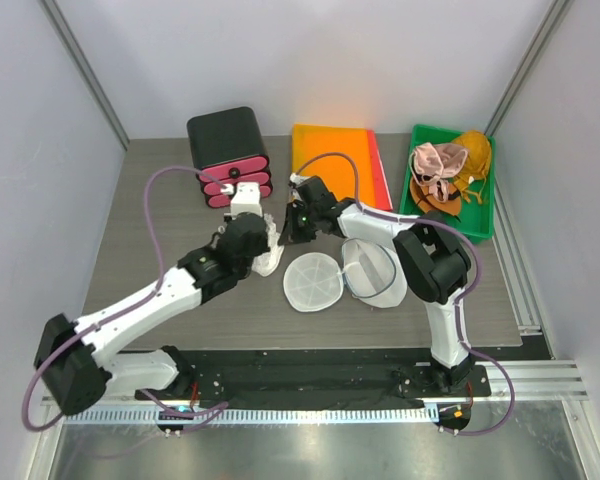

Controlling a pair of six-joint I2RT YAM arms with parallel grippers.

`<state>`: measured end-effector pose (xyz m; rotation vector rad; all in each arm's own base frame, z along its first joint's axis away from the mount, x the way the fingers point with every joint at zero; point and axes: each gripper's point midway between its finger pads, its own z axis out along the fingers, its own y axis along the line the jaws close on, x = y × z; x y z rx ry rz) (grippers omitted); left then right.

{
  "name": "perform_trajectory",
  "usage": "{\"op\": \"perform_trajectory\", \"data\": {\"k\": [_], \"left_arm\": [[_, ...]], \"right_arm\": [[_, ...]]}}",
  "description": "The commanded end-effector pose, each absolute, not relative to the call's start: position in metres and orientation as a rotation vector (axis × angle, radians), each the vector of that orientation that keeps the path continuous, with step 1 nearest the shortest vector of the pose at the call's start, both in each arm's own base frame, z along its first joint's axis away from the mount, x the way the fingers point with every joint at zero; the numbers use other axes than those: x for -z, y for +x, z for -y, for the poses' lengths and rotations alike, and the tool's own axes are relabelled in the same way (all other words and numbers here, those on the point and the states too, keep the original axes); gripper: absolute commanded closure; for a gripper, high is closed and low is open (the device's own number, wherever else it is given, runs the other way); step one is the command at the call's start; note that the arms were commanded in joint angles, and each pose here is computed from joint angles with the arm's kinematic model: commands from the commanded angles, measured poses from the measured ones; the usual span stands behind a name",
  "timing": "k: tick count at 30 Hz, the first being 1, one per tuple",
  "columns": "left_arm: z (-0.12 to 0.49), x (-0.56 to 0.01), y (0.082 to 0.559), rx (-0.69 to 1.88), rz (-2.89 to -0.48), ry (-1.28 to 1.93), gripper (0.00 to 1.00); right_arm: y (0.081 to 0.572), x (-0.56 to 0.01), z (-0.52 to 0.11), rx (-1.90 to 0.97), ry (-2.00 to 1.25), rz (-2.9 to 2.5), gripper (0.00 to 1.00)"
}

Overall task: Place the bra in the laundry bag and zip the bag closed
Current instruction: Adjust the bra at the center of the board.

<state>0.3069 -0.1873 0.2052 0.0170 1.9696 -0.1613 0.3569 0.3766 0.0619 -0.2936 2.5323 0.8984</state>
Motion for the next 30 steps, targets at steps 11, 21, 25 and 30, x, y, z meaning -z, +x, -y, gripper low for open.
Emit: {"op": "perform_trajectory", "data": {"k": [11, 21, 25, 30], "left_arm": [[0.201, -0.169, 0.326, -0.552, -2.031, -0.053, 0.99], [0.228, -0.143, 0.327, -0.29, -2.066, -0.021, 0.47], [0.243, -0.158, 0.333, -0.1, -2.005, -0.026, 0.42], [0.246, -0.17, 0.328, 0.087, -1.98, -0.016, 0.34]], "right_arm": [[0.353, -0.105, -0.392, -1.054, -0.112, -2.447, 0.99], [0.359, -0.094, -0.378, -1.128, -0.068, -2.456, 0.98], [0.361, -0.096, -0.374, -1.144, -0.057, -2.449, 0.98], [0.369, -0.095, -0.354, -1.153, -0.003, -2.455, 0.79]]}}
